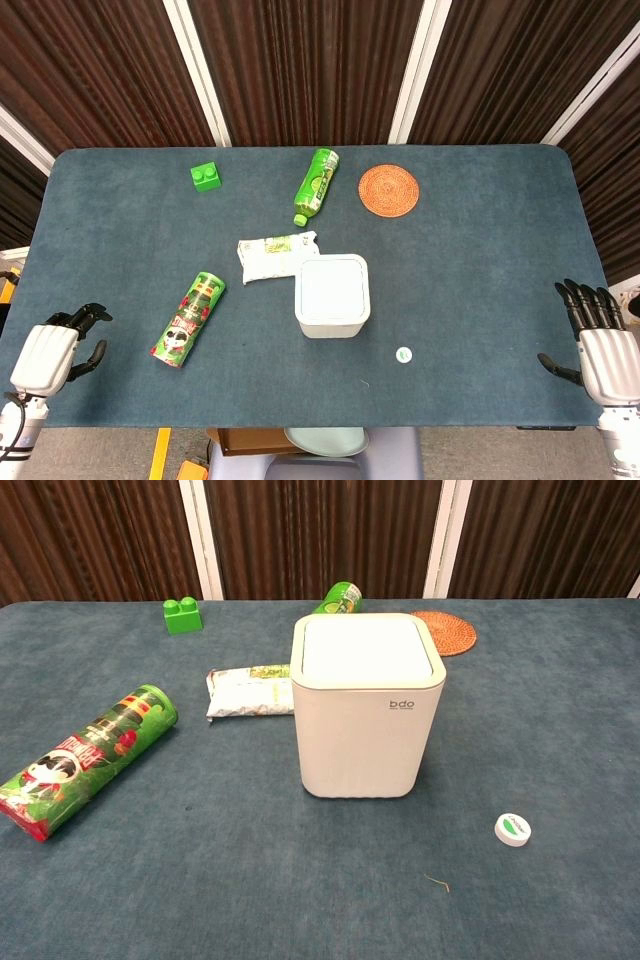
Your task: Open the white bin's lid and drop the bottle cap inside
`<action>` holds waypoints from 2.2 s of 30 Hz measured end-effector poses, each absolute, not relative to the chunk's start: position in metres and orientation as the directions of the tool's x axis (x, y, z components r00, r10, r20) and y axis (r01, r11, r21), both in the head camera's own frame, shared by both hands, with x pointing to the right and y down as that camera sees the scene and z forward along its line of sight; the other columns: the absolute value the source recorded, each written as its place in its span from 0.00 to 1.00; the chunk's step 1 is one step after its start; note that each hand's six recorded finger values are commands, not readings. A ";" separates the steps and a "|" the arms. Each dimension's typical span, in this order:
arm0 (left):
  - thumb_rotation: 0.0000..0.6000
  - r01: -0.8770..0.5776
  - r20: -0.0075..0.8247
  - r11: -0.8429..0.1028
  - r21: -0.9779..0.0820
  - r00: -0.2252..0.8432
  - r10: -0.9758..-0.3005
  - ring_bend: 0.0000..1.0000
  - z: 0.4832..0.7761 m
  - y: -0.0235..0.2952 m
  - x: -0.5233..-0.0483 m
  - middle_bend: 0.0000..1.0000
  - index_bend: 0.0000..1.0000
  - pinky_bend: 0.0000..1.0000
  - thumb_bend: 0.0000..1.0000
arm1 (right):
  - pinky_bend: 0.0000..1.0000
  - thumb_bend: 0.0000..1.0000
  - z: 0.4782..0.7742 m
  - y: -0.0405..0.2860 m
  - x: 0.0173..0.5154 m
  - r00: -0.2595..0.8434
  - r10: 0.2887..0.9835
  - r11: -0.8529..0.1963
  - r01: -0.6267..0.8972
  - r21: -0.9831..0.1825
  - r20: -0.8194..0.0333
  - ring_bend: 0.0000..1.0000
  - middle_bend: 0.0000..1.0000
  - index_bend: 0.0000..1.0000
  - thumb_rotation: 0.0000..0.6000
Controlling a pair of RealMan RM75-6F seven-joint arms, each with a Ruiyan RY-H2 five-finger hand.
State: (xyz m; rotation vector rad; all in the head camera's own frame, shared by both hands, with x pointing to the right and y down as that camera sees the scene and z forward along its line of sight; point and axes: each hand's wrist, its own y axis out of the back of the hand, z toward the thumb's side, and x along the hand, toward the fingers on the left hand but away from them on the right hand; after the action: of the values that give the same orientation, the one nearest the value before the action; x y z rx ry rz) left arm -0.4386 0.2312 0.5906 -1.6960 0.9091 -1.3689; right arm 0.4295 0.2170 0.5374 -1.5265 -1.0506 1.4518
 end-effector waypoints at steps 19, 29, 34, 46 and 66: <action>1.00 -0.072 0.423 -0.437 -0.897 0.149 -0.894 0.31 0.587 0.230 -0.444 0.22 0.26 0.37 0.44 | 0.17 0.18 0.545 0.218 0.426 0.022 0.919 -0.393 0.047 -0.918 -0.393 0.11 0.12 0.14 1.00; 1.00 -0.070 0.383 -0.392 -0.917 0.117 -0.916 0.00 0.581 0.229 -0.450 0.00 0.00 0.28 0.44 | 0.21 0.18 0.543 0.218 0.411 0.136 0.916 -0.389 0.077 -0.918 -0.377 0.14 0.15 0.12 1.00; 1.00 -0.074 0.369 -0.377 -0.923 0.094 -0.925 0.00 0.576 0.230 -0.455 0.00 0.00 0.28 0.43 | 0.33 0.18 0.539 0.214 0.397 0.214 0.905 -0.388 0.067 -0.919 -0.366 0.33 0.31 0.12 1.00; 1.00 -0.049 0.426 -0.428 -0.903 0.038 -0.904 0.00 0.579 0.233 -0.460 0.00 0.00 0.27 0.38 | 0.79 0.33 0.521 0.192 0.327 0.408 0.798 -0.498 0.032 -0.866 -0.444 0.82 0.79 0.24 1.00; 1.00 -0.042 0.450 -0.452 -0.891 0.053 -0.892 0.01 0.578 0.234 -0.458 0.00 0.01 0.30 0.36 | 0.82 0.60 0.551 0.151 0.242 0.501 0.606 -0.682 -0.074 -0.728 -0.618 0.87 0.85 0.34 1.00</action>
State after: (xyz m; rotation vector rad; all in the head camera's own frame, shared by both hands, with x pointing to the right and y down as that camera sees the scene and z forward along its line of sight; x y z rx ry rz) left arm -0.4580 0.2345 0.5781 -1.6073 0.9581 -1.4856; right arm 0.2417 0.1514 0.5510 -2.0276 -0.4352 1.2115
